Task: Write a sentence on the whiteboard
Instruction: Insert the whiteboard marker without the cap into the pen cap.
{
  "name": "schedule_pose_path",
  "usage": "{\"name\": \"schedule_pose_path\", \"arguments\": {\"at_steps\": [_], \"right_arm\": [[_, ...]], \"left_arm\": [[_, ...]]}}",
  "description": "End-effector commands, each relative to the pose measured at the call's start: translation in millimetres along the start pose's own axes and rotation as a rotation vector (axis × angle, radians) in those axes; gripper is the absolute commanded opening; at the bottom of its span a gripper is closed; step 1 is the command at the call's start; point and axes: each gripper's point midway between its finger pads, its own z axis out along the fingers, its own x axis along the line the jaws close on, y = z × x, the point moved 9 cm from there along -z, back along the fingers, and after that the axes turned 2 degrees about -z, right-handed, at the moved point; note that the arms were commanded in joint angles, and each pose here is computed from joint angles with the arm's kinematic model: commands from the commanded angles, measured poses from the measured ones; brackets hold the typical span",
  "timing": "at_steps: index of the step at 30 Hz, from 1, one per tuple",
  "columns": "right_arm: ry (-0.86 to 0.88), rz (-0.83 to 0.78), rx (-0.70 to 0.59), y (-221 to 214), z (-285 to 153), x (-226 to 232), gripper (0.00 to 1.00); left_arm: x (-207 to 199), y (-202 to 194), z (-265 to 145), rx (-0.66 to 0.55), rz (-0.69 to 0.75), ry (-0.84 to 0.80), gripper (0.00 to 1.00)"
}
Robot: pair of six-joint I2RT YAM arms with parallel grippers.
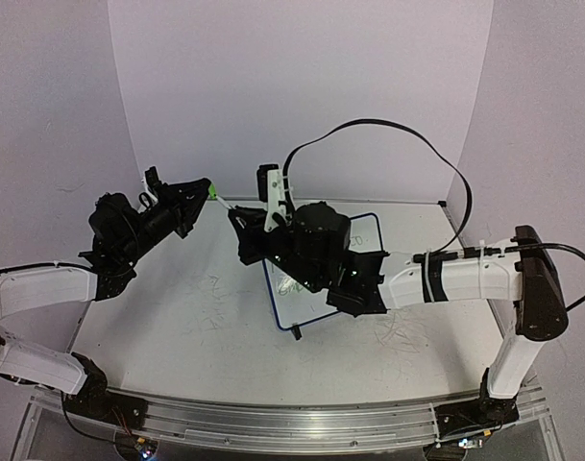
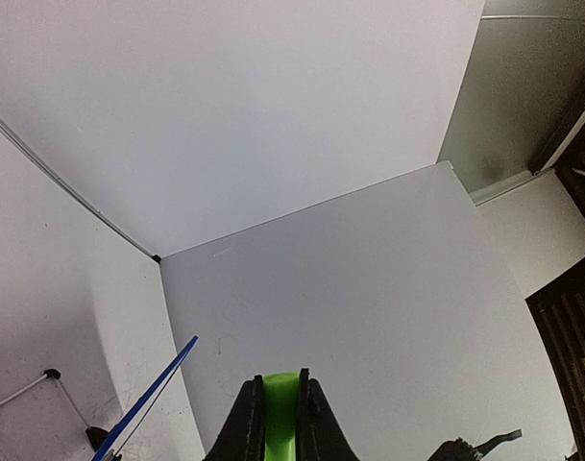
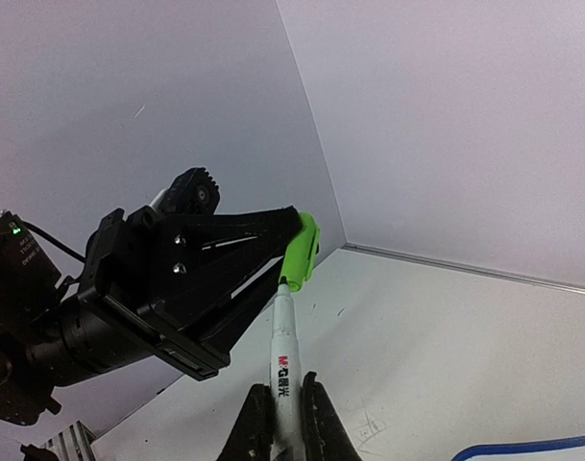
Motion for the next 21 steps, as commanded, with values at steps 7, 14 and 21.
{"name": "schedule_pose_path", "arguments": {"at_steps": [7, 14, 21], "right_arm": [[0.015, 0.019, -0.030, 6.3, 9.7, 7.0, 0.00], [-0.009, 0.018, -0.038, 8.9, 8.2, 4.7, 0.00], [-0.011, 0.018, -0.061, 12.7, 4.2, 3.4, 0.00]], "left_arm": [[-25.1, 3.3, -0.9, -0.005, 0.029, -0.103, 0.00], [-25.7, 3.3, -1.5, -0.005, 0.031, -0.106, 0.00], [-24.3, 3.2, -0.8, -0.005, 0.030, -0.102, 0.00]]}}
